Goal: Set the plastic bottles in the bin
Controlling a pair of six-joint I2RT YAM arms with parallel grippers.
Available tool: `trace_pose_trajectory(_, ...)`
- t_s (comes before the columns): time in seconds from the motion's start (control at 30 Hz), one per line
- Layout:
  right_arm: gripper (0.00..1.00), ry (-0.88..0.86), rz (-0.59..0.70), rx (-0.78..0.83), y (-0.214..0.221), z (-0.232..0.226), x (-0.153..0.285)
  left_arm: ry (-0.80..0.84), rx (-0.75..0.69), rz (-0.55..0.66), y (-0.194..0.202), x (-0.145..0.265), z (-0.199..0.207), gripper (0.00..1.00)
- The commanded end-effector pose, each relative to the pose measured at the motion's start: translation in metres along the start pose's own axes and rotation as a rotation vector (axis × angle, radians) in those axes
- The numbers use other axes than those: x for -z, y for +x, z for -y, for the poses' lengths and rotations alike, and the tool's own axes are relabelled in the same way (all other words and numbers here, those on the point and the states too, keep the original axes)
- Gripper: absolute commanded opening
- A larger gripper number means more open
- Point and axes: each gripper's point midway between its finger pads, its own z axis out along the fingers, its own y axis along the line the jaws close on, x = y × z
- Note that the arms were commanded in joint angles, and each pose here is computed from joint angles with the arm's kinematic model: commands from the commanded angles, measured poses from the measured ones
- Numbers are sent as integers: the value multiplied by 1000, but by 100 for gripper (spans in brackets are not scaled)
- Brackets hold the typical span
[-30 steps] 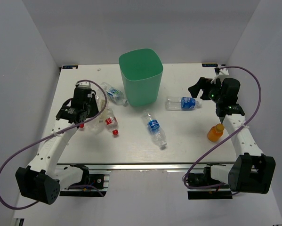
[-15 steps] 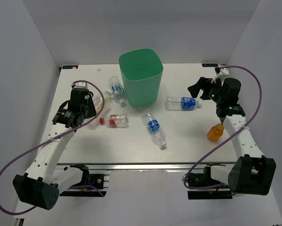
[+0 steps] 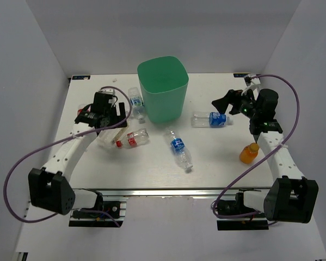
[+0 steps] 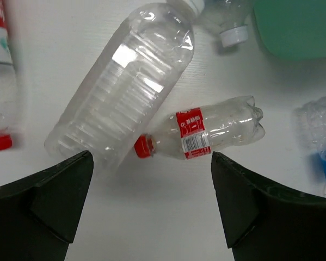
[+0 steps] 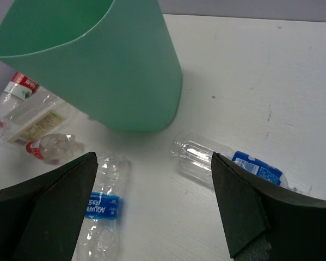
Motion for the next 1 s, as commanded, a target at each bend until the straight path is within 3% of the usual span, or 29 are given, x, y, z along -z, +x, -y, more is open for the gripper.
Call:
trace_pose_trajectory(0.0, 89, -124, 4, 32, -4, -15, -8, 98, -113, 87, -46, -7, 25, 98)
trace_pose_trajectory(0.07, 89, -121, -40, 26, 6, -10, -11, 92, -219, 144, -62, -14, 25, 98)
trace_pose_trajectory(0.17, 89, -109, -47, 34, 7, -5, -14, 234, -408, 168, -63, -29, 48, 98)
trace_pose_trajectory(0.27, 89, -111, -61, 29, 11, -4, -15, 226, -464, 105, -60, -60, 51, 98)
trace_pose_trajectory(0.33, 89, -103, -65, 31, 11, -3, -15, 189, -482, 6, -57, -85, 48, 98)
trace_pose_trajectory(0.47, 89, -89, -53, 39, 10, -3, -12, 88, -517, -67, -60, -115, 35, 98)
trace_pose_trajectory(0.97, 89, -44, -28, 67, 6, -1, -4, 29, -535, -224, -24, -176, 17, 98)
